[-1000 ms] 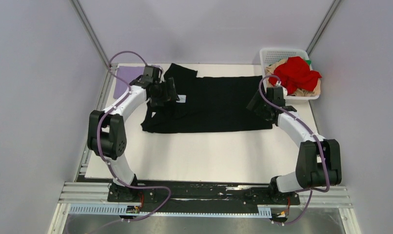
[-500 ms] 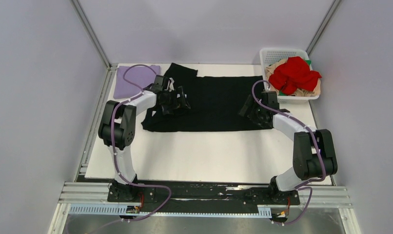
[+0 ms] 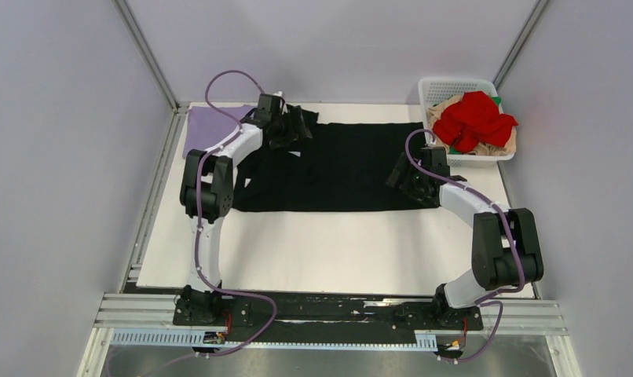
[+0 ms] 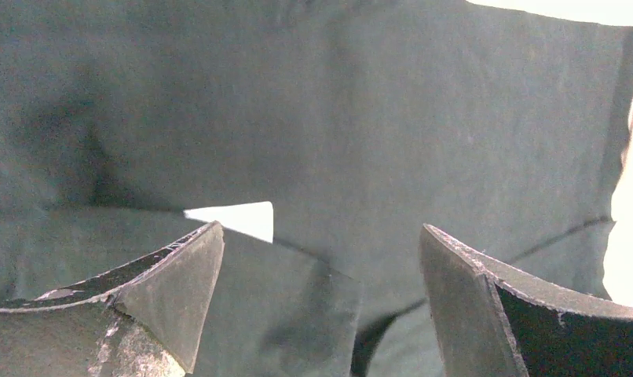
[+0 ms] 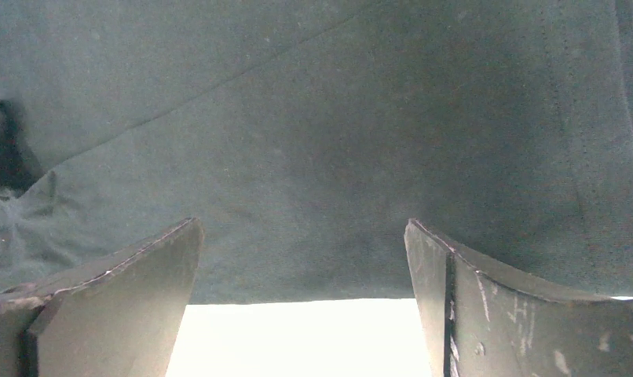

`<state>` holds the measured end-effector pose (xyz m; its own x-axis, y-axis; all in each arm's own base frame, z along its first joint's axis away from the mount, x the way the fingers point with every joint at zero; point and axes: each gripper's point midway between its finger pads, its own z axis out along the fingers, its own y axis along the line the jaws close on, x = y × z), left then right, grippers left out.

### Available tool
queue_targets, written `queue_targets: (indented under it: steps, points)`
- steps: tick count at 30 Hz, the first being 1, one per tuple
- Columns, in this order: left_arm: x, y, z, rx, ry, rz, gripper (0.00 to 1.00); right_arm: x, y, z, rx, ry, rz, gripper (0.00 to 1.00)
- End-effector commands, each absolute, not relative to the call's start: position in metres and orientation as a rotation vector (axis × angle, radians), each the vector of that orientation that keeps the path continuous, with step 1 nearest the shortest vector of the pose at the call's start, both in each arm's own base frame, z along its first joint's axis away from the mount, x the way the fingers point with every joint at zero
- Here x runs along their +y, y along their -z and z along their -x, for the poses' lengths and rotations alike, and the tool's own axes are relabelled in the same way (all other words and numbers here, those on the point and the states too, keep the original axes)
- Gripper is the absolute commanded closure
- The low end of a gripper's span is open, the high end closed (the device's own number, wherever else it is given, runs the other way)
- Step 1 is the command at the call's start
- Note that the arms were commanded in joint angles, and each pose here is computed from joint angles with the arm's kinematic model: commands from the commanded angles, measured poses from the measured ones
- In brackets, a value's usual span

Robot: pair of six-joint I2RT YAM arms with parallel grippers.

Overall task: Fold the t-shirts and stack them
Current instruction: Fold the flattened tshirt in 1/3 of the way

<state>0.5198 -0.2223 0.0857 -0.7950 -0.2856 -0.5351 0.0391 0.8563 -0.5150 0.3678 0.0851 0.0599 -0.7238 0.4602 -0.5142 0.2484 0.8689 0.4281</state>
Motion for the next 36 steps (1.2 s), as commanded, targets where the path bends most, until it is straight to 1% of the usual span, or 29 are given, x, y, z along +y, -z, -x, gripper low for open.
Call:
queue_targets:
  steps: [1, 2, 6, 7, 8, 9, 10, 11, 12, 13, 14, 15, 16, 17, 21, 25, 27, 30, 33, 36]
  points:
    - [-0.21, -0.107, -0.569, 2.29, 0.508, 0.101, 0.0, 0.079, -0.082, -0.384, 2.32, -0.413, -0.462, 0.0]
    - [-0.209, -0.105, -0.57, 2.307, 0.494, 0.09, 0.0, 0.079, -0.083, -0.384, 2.317, -0.41, -0.459, 0.0]
    - [-0.214, -0.151, -0.571, 2.242, 0.513, 0.01, 0.0, 0.074, -0.087, -0.383, 2.305, -0.385, -0.462, 0.0]
    - [-0.213, -0.148, -0.565, 2.252, 0.514, 0.007, 0.0, 0.073, -0.087, -0.383, 2.304, -0.378, -0.463, 0.0]
    - [-0.212, -0.17, -0.558, 2.218, 0.521, 0.003, 0.0, 0.073, -0.087, -0.383, 2.306, -0.372, -0.462, 0.0]
    - [-0.21, -0.178, -0.545, 2.211, 0.517, 0.008, 0.0, 0.073, -0.088, -0.385, 2.307, -0.372, -0.455, 0.0]
    - [-0.206, -0.161, -0.53, 2.254, 0.502, 0.022, 0.0, 0.074, -0.089, -0.387, 2.308, -0.373, -0.447, 0.0]
    - [-0.207, -0.185, -0.521, 2.2, 0.505, 0.017, 0.0, 0.076, -0.089, -0.388, 2.312, -0.372, -0.437, 0.0]
    - [-0.204, -0.163, -0.504, 2.249, 0.491, 0.028, 0.0, 0.078, -0.09, -0.391, 2.312, -0.369, -0.422, 0.0]
    - [-0.207, -0.181, -0.496, 2.197, 0.503, 0.025, 0.0, 0.082, -0.09, -0.393, 2.317, -0.362, -0.404, 0.0]
    - [-0.205, -0.158, -0.479, 2.252, 0.508, 0.042, 0.0, 0.087, -0.091, -0.397, 2.321, -0.353, -0.38, 0.0]
    - [-0.208, -0.167, -0.473, 2.224, 0.537, 0.043, 0.0, 0.091, -0.09, -0.4, 2.325, -0.337, -0.359, 0.0]
    - [-0.207, -0.144, -0.458, 2.276, 0.558, 0.062, 0.0, 0.096, -0.086, -0.403, 2.339, -0.326, -0.335, 0.0]
    - [-0.208, -0.143, -0.456, 2.26, 0.578, 0.067, 0.0, 0.094, -0.082, -0.408, 2.343, -0.285, -0.336, 0.0]
    - [-0.207, -0.091, -0.431, 2.402, 0.591, 0.109, 0.0, 0.094, -0.055, -0.411, 2.437, -0.233, -0.39, 0.0]
    - [-0.205, -0.055, -0.405, 2.515, 0.602, 0.152, 0.0, 0.091, -0.026, -0.383, 2.568, -0.201, -0.467, 0.0]
    - [-0.202, -0.044, -0.39, 2.55, 0.612, 0.173, 0.0, 0.089, -0.015, -0.362, 2.619, -0.197, -0.503, 0.0]
    - [-0.194, -0.023, -0.362, 2.609, 0.548, 0.197, 0.0, 0.086, -0.003, -0.323, 2.701, -0.191, -0.562, 0.0]
    - [-0.188, -0.017, -0.337, 2.654, 0.485, 0.193, 0.0, 0.087, 0.002, -0.28, 2.802, -0.211, -0.607, 0.0]
    - [-0.179, -0.013, -0.298, 2.716, 0.42, 0.181, 0.0, 0.086, -0.003, -0.244, 2.89, -0.188, -0.639, 0.0]
